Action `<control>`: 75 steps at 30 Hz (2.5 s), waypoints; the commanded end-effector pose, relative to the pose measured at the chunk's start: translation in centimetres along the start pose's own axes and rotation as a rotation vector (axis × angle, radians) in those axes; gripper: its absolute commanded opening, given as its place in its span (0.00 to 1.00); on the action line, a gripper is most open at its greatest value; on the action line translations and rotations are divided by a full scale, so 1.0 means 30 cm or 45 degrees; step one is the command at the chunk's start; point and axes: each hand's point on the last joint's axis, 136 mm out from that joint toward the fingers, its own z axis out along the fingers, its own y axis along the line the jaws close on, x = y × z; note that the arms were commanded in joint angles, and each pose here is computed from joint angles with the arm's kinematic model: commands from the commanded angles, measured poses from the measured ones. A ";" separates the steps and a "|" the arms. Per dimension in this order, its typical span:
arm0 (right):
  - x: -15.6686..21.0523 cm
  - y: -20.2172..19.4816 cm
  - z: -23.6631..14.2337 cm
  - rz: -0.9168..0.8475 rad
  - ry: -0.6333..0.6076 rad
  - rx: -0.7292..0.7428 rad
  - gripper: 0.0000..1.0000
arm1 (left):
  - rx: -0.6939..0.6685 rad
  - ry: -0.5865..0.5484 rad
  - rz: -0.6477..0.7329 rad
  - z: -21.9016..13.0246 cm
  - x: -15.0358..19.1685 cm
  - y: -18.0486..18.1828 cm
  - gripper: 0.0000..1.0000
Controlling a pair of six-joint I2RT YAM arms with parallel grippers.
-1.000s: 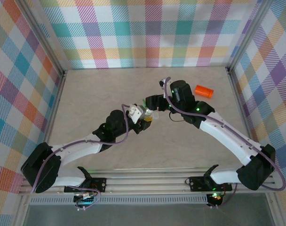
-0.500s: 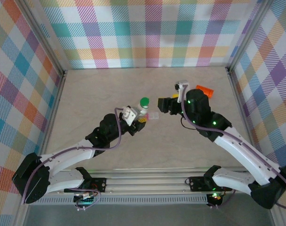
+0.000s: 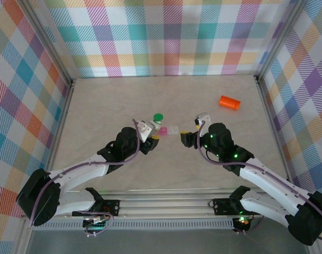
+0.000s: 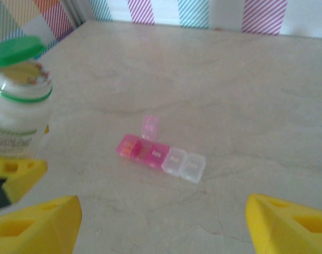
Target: Sort the pills into containers
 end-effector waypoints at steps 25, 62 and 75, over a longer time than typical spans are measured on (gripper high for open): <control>0.057 -0.027 0.030 -0.048 -0.056 0.020 0.82 | 0.004 0.843 0.031 0.170 0.305 0.083 0.00; 0.071 -0.008 0.040 -0.041 -0.019 -0.022 0.82 | 0.025 1.420 0.265 0.142 0.300 0.170 0.00; 0.069 0.002 0.037 -0.040 -0.012 -0.040 0.82 | 0.000 1.473 0.330 0.158 0.264 0.200 0.00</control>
